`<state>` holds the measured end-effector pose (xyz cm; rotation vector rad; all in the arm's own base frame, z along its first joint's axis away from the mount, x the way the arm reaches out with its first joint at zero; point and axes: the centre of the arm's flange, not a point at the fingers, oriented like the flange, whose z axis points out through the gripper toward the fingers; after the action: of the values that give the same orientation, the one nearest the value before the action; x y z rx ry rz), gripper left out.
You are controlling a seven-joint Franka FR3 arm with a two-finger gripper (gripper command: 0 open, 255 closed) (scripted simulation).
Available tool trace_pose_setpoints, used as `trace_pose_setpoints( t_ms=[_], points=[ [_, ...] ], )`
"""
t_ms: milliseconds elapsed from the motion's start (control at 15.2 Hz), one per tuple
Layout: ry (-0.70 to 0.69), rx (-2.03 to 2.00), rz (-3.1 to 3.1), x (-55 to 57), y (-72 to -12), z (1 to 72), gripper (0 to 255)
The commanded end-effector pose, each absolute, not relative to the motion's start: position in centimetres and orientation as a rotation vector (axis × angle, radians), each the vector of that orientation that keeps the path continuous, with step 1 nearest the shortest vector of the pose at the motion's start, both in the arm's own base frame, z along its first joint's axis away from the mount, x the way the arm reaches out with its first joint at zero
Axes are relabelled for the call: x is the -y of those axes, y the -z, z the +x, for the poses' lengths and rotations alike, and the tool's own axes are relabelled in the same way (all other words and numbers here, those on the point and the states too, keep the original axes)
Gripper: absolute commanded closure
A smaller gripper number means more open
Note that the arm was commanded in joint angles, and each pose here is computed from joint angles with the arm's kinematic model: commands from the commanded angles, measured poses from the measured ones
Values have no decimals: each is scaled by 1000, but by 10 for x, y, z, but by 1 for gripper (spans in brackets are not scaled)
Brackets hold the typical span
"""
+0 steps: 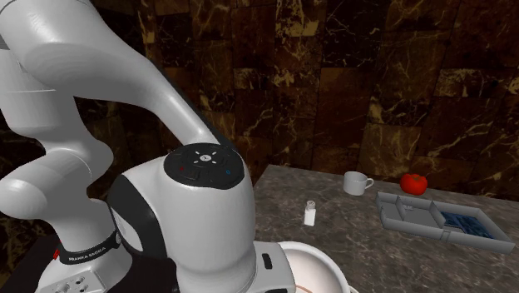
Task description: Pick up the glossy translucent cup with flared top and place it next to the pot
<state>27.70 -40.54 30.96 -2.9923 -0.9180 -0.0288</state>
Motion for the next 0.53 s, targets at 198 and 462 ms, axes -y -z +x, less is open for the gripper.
trace_pose_setpoints(
  t_ms=[198,462],
  points=[
    [29,918,-2992,405,-310,277,255],
    [29,918,-2992,405,-310,277,0]
  ],
)
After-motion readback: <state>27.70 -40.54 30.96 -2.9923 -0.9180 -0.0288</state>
